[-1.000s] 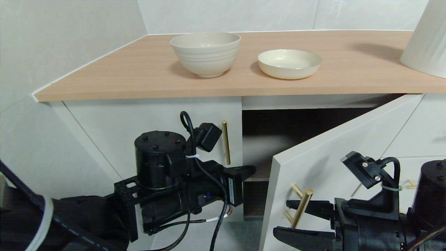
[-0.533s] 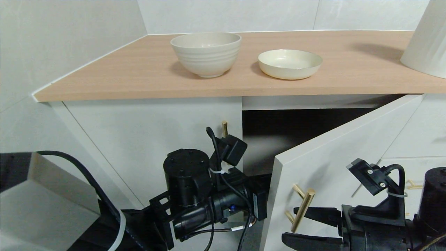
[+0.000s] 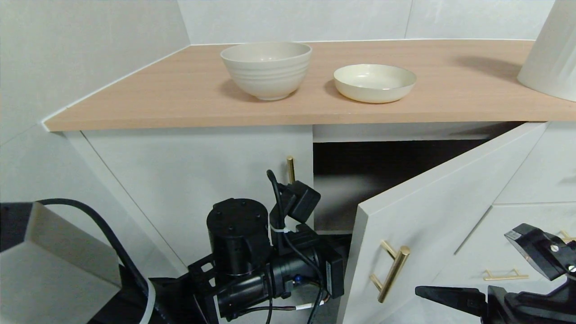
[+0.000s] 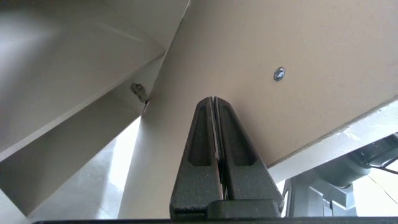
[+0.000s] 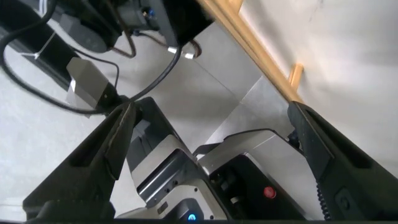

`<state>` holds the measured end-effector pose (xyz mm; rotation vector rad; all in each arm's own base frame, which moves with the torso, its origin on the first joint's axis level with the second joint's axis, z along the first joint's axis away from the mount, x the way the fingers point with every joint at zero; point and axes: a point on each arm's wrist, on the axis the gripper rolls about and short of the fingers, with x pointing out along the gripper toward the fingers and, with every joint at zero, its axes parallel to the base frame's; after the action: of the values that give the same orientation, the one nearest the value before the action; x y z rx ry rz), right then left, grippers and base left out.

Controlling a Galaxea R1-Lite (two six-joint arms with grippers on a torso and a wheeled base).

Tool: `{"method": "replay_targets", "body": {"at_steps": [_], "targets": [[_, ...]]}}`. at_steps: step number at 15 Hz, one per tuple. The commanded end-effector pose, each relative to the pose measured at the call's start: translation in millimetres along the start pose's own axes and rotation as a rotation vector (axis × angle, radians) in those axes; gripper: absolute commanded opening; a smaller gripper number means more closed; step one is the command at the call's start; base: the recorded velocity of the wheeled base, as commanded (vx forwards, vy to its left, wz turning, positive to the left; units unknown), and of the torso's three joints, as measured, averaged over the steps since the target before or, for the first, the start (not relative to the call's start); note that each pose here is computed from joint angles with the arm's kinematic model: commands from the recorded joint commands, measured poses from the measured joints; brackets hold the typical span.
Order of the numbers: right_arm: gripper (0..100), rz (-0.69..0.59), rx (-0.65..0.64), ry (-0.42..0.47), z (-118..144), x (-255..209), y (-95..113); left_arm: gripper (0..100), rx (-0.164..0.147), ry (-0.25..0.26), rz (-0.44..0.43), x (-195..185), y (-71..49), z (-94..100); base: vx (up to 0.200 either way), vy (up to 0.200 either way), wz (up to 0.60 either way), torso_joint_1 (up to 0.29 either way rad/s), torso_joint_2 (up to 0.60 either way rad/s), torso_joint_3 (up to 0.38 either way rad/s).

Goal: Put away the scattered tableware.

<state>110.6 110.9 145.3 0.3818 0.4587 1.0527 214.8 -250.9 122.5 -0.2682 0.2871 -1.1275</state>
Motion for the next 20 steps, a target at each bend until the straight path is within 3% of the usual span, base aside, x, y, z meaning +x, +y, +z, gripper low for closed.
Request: {"method": "replay_targets", "body": {"at_steps": [1, 8, 14, 20], "targets": [[100, 0.005, -0.007, -0.016, -0.6, -5.6, 2.0, 0, 0.000, 0.000, -0.002, -0.5, -1.0, 0.4, 0.000, 0.000, 0.00, 0.000, 0.00, 0.000], [100, 0.002, -0.006, -0.011, -1.6, -5.4, 1.4, 0, -0.005, 0.009, 0.000, 1.6, 1.1, -2.2, 0.000, 0.000, 0.00, 0.000, 0.00, 0.000], [100, 0.001, -0.005, -0.009, -2.4, -5.7, 1.1, 0, -0.009, 0.023, 0.003, 11.0, 6.5, -8.5, -0.200, 0.000, 0.00, 0.002, 0.00, 0.002], [100, 0.000, -0.004, -0.008, -2.5, -5.4, 0.9, 0, -0.010, 0.014, 0.006, 29.9, 17.8, -10.4, 0.000, 0.000, 0.00, 0.000, 0.00, 0.000]]}}
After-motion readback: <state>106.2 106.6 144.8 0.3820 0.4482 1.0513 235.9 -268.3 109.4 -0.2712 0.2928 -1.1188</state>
